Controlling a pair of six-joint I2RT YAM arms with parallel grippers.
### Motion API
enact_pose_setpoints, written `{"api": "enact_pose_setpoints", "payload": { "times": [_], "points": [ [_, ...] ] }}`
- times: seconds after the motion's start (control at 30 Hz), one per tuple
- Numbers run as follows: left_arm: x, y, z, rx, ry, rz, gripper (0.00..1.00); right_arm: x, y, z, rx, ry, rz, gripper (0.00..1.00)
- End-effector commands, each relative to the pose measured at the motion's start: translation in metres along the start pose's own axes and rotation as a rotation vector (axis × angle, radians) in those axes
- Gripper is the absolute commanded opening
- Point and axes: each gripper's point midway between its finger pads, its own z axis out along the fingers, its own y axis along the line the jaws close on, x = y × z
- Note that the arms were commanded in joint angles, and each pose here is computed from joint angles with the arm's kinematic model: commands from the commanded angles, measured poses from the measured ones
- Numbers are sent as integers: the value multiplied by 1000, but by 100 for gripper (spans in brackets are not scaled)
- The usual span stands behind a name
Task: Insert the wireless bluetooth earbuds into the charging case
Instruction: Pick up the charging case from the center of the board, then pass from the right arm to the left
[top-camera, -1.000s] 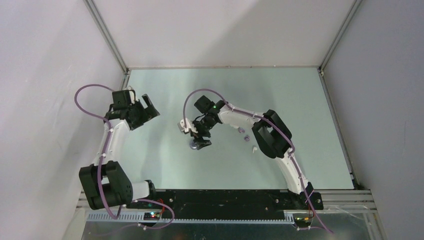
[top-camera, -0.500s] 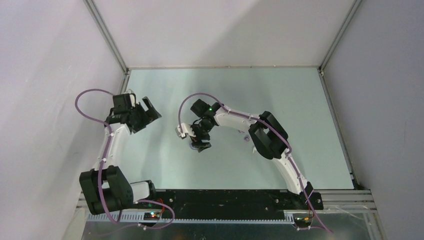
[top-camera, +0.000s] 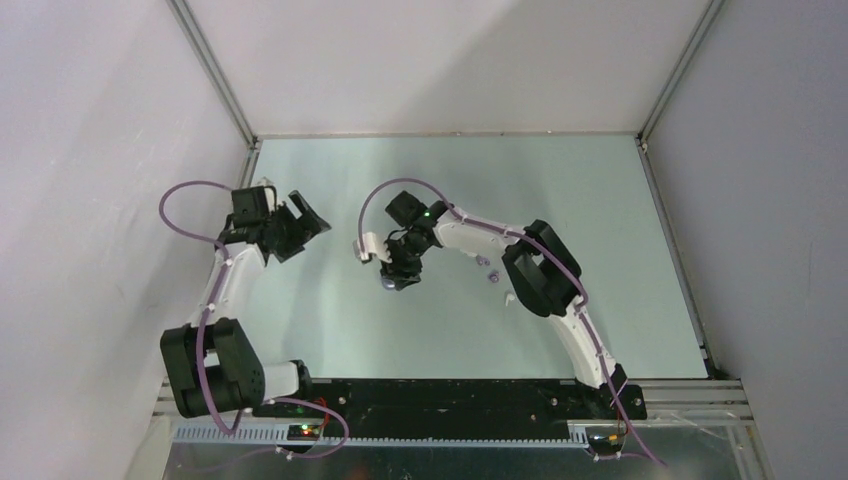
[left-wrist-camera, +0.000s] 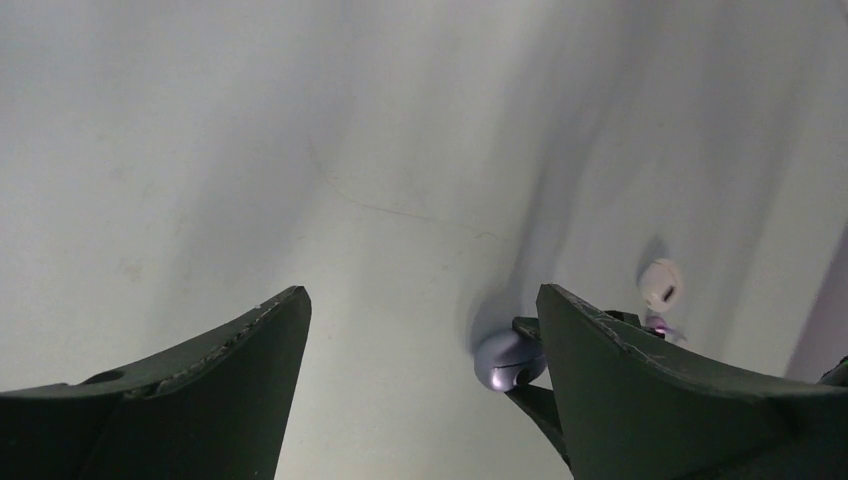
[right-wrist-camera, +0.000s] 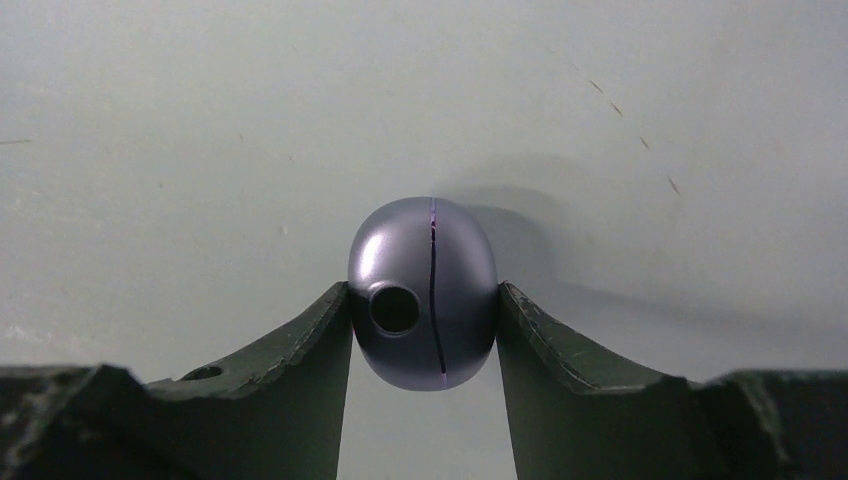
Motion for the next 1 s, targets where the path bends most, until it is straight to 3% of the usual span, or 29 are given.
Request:
{"api": "enact_pose_setpoints", "payload": {
  "times": [0.0, 0.17, 0.3, 0.43, 0.67, 0.97],
  "points": [
    [-11, -51, 8, 200, -13, 28, 90, -46, -40, -87, 247, -114, 27, 38],
    [-23, -143, -18, 587, 21, 271, 88, -77, -46, -186, 453, -262, -51, 38],
    [-27, -195, -48, 785, -13, 536, 87, -94, -54, -257, 649, -354, -143, 38],
    [-24, -236, -74, 940, -71, 694, 82, -106, -57, -301, 815, -383, -261, 39],
    [-7, -282, -98, 1118, -61, 779, 71, -127, -67, -336, 1007, -391, -417, 39],
    [-10, -308, -92, 1160, -24, 767, 62, -133, -77, -341, 1066, -382, -476, 40]
  ]
}}
